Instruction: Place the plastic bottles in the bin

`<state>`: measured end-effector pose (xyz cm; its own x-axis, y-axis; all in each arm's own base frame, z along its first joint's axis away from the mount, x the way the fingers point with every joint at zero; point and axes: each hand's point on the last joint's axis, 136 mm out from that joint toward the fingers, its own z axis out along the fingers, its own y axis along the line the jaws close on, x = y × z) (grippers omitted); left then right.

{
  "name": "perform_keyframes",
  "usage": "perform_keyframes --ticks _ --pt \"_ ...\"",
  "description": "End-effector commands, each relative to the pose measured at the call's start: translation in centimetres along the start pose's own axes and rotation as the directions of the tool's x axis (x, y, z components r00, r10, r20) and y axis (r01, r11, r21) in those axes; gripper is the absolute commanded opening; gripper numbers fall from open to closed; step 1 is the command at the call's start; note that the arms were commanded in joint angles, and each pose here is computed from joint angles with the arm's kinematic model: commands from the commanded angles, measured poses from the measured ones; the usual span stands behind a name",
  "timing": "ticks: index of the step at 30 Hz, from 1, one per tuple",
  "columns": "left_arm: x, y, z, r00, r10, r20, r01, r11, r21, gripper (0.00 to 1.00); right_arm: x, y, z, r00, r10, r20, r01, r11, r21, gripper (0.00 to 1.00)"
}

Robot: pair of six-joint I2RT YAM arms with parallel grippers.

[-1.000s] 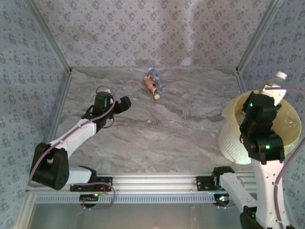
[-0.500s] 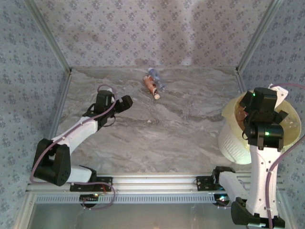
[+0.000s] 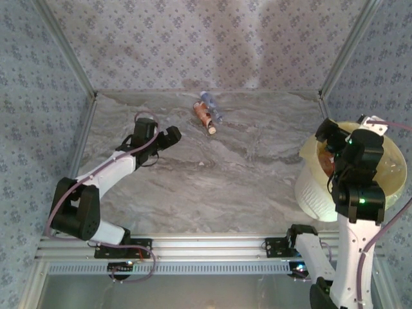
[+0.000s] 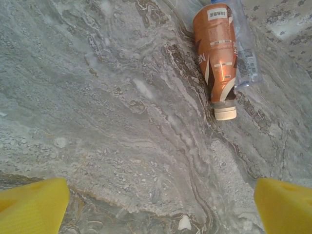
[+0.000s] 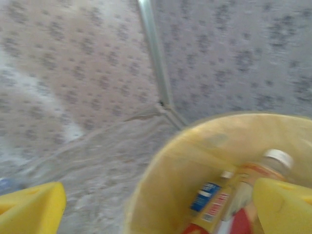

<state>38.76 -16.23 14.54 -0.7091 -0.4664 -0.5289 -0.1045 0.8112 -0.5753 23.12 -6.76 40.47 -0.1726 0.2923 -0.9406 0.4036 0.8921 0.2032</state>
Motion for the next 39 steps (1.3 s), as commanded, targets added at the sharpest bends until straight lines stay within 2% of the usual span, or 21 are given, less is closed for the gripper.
perform_keyframes --ticks 1,6,9,13,15,19,24,27,31,36,39 --pt "-0.2 -1.3 0.4 1.0 -0.019 -0.011 0.019 1.0 0.003 0.98 -0.2 5.0 0.0 1.0 -0.005 0.021 0.011 0.961 -0.277 1.0" --pt "0.6 -2.6 1.8 0.998 -0.012 -0.055 0.011 1.0 -0.014 0.98 -0.3 9.2 -0.4 0.999 -0.002 0.043 0.022 0.882 -0.47 1.0" --pt "1.7 -3.6 2.8 0.992 0.028 -0.121 -0.032 0.999 -0.03 0.98 1.4 11.7 -0.2 0.999 -0.041 0.027 0.049 0.825 -0.563 1.0" --pt "2.6 -5.3 3.7 0.984 0.091 -0.155 -0.095 0.995 -0.022 0.98 3.4 15.2 -0.8 0.991 -0.132 0.029 0.119 0.745 -0.657 1.0" --pt "2.9 -6.0 4.4 0.977 0.117 -0.177 -0.123 0.992 -0.024 0.98 4.7 16.5 -0.5 0.983 -0.179 0.029 0.153 0.732 -0.664 1.0" --pt "3.8 -7.4 6.3 0.962 0.17 -0.215 -0.179 0.984 -0.025 0.98 6.9 17.7 1.1 0.976 -0.217 0.011 0.179 0.771 -0.611 1.0" --pt "3.8 -8.6 9.2 0.955 0.201 -0.217 -0.219 0.974 -0.063 0.98 8.8 19.3 1.7 0.965 -0.264 -0.002 0.21 0.772 -0.6 1.0" --pt "3.6 -9.2 10.9 0.948 0.249 -0.198 -0.277 0.952 -0.129 0.97 8.9 19.8 1.8 0.964 -0.265 0.013 0.221 0.772 -0.596 1.0" --pt "4.1 -10.3 12.9 0.944 0.269 -0.191 -0.295 0.947 -0.128 0.95 8.5 20.0 1.5 0.967 -0.252 0.033 0.222 0.772 -0.595 1.0" --pt "3.4 -9.3 15.1 0.935 0.308 -0.176 -0.346 0.902 -0.258 0.91 8.1 19.7 1.2 0.966 -0.252 0.053 0.234 0.771 -0.592 1.0" --pt "3.4 -9.1 16.3 0.925 0.33 -0.19 -0.373 0.886 -0.275 0.87 8.0 19.4 1.1 0.965 -0.255 0.058 0.24 0.774 -0.585 1.0"
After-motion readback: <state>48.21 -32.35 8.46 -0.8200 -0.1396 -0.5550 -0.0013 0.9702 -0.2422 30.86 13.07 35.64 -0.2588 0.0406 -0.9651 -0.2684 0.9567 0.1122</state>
